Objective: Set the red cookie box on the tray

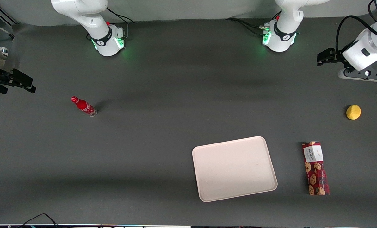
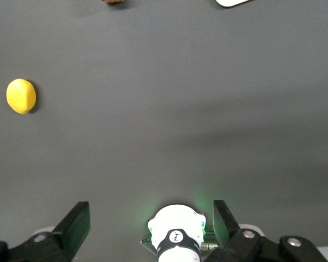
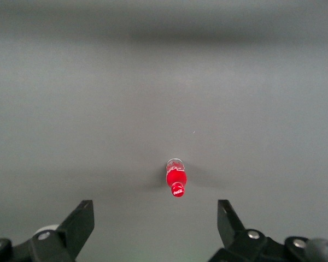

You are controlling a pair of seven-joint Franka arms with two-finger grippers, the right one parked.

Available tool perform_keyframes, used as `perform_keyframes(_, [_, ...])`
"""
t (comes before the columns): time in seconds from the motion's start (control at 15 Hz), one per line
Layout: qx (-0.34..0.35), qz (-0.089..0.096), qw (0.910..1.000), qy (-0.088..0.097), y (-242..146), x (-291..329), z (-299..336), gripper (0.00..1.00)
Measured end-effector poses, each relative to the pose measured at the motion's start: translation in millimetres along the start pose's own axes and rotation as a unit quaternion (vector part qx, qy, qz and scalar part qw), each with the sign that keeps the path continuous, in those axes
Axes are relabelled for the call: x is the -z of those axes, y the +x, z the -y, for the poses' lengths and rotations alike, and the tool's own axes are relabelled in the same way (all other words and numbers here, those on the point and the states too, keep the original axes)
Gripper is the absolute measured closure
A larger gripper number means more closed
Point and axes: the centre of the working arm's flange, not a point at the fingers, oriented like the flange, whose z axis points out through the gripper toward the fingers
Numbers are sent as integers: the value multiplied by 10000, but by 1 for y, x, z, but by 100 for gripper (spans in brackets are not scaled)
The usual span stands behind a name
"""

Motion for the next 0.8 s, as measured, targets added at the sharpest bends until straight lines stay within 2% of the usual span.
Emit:
perform_keyframes(0.6, [-33, 14, 10000, 44, 8, 1, -1, 0])
perform_keyframes(0.8, [-12, -97, 9999, 24, 23, 11, 4, 0])
